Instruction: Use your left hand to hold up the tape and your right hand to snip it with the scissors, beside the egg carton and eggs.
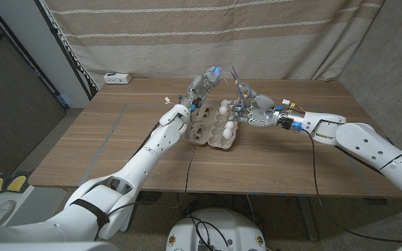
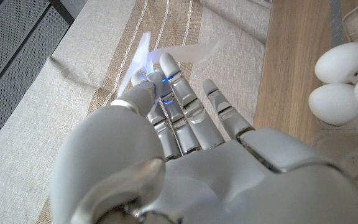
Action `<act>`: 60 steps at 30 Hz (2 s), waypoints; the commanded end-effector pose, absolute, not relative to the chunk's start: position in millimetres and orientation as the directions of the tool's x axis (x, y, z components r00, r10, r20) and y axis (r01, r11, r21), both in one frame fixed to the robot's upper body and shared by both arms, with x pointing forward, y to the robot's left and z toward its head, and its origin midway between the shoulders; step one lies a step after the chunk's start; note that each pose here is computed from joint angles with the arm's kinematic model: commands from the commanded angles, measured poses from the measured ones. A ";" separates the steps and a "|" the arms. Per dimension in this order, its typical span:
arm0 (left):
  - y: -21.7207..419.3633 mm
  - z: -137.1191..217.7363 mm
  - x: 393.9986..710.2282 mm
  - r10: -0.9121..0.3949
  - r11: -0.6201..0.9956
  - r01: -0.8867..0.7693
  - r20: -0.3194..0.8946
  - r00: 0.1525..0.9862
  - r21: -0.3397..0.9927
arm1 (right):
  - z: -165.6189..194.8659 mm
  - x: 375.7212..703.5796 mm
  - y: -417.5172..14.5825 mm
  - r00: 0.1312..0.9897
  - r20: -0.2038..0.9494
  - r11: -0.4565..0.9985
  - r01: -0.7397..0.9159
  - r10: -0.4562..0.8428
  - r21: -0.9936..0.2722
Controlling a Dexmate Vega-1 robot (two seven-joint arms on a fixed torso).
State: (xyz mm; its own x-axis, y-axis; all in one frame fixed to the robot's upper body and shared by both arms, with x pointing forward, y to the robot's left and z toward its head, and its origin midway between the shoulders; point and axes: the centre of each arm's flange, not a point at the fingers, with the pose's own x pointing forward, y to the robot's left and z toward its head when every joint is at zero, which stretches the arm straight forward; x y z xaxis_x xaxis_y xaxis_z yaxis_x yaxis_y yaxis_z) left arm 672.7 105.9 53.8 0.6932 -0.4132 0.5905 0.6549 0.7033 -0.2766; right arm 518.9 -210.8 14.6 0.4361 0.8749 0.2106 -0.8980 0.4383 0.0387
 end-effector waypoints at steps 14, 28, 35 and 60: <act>95.5 57.3 667.7 -0.467 0.628 0.721 0.598 0.651 -0.293 | 8.1 515.3 -211.7 0.405 0.203 0.411 -0.912 0.892 0.016; 83.9 62.2 666.3 -0.506 0.566 0.763 0.599 0.621 -0.313 | 8.1 510.9 -212.3 0.396 0.198 0.403 -0.915 0.897 0.002; 79.6 64.3 667.6 -0.526 0.534 0.782 0.597 0.606 -0.323 | 11.8 509.7 -212.9 0.397 0.201 0.406 -0.914 0.896 -0.003; 66.7 58.5 666.0 -0.609 0.397 0.833 0.568 0.553 -0.385 | 11.6 505.8 -212.0 0.406 0.177 0.417 -0.908 0.897 -0.033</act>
State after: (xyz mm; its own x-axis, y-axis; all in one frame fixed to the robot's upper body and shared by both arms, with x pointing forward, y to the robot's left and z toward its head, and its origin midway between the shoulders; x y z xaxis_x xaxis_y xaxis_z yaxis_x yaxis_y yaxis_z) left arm 668.3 71.3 59.5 0.5748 -0.5840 0.5732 0.8174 0.4434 -0.3678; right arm 507.1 -213.3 12.2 0.4105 0.8931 0.1843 -0.9064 0.4216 -0.0242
